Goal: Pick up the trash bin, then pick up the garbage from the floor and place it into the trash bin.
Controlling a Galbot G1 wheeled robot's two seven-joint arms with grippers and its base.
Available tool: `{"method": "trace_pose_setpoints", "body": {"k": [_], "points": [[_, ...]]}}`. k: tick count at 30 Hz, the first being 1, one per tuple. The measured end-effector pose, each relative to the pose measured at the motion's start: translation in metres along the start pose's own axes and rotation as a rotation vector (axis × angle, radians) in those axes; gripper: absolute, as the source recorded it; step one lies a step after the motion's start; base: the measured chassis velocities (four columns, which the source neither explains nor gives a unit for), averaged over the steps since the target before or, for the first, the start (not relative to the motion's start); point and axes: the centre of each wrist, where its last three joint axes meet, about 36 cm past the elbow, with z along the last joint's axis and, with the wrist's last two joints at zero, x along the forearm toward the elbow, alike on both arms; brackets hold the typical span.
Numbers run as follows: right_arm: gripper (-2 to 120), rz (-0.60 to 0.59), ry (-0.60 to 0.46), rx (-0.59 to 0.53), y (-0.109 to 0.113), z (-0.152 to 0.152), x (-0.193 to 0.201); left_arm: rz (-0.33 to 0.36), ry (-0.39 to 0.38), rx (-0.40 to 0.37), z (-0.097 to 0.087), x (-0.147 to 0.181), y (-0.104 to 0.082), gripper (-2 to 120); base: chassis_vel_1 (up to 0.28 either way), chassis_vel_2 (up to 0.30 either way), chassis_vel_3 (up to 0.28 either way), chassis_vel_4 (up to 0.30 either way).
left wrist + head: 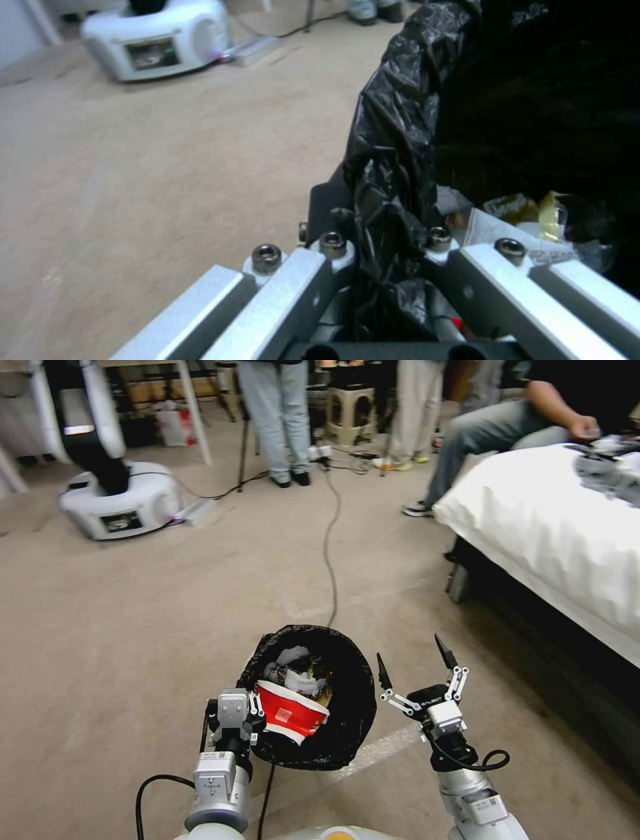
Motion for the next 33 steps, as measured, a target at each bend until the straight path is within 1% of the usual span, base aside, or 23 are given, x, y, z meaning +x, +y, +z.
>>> {"method": "trace_pose_setpoints", "body": {"k": [17,22,28,30,33], "points": [[100,-0.012,0.009,-0.003,0.003,0.004,0.005,-0.003,-0.005,0.003,0.0,0.001,0.0,2,0.124,0.124,0.125,0.119],[100,-0.013,0.017,-0.007,0.005,0.007,0.009,-0.01,-0.006,0.002,0.002,-0.002,0.001,2,0.081,0.089,0.062,0.078],[100,-0.01,0.02,-0.009,0.006,0.008,0.01,-0.014,-0.005,0.008,0.004,-0.005,0.001,2,0.0,0.0,0.0,0.0],[100,-0.011,0.025,-0.009,0.007,0.01,0.011,-0.008,0.016,0.059,0.004,-0.007,0.002,2,0.0,0.0,0.0,0.0],[100,-0.014,0.031,-0.008,0.008,0.012,0.013,-0.011,0.034,0.077,0.005,-0.01,0.004,2,0.0,0.0,0.0,0.0]]}}
